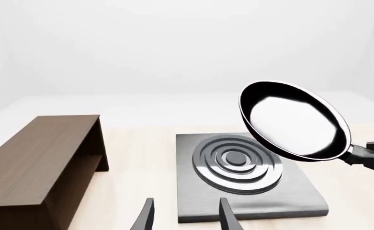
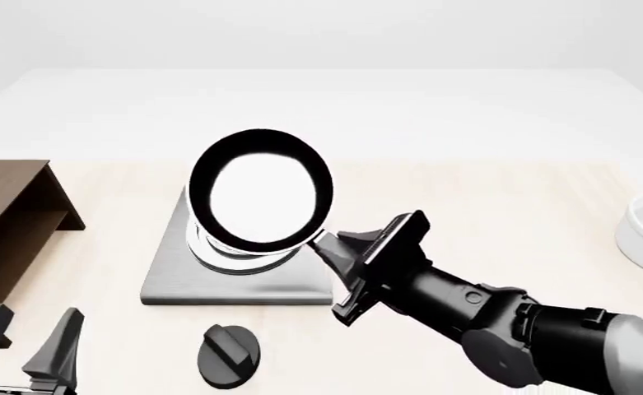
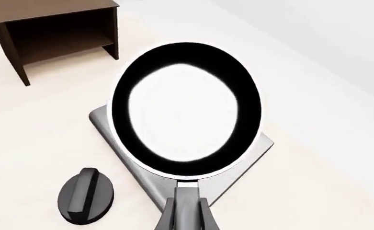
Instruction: Turn on the stove and put the frying pan on it.
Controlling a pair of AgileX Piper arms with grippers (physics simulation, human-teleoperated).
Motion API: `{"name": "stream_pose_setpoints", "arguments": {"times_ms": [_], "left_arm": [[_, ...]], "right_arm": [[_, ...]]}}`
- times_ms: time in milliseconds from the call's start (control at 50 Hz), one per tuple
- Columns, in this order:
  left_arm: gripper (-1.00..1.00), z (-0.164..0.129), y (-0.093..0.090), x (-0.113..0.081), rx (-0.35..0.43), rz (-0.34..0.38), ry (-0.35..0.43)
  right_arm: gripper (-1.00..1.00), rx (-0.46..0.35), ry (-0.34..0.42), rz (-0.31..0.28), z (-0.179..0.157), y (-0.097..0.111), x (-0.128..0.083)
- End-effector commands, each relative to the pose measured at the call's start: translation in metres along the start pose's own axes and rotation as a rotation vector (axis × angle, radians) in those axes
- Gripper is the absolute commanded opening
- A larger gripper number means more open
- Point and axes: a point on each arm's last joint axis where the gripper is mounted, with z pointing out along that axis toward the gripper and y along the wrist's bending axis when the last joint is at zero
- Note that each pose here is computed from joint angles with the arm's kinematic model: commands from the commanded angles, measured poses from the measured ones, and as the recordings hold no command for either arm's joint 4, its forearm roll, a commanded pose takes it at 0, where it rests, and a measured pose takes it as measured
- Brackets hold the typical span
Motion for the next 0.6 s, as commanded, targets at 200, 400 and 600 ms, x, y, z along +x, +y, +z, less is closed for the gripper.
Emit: {"name": "stream_pose_setpoints", "arguments": {"times_ms": [200, 400, 600], "left_arm": [[1.00, 0.000, 0.000, 0.000, 0.002, -0.003, -0.001], [1.00, 0.000, 0.000, 0.000, 0.001, -0.004, -0.001], [1.00, 0.000, 0.000, 0.000, 0.001, -0.006, -0.002]], "right_arm": [[-1.00, -0.010, -0.027, 0.004, 0.024, 0.004, -0.006], [-1.00, -0.017, -0.016, 0.001, 0.040, 0.007, -0.003], [-1.00, -0.012, -0.010, 0.002, 0.049, 0.005, -0.003]]}}
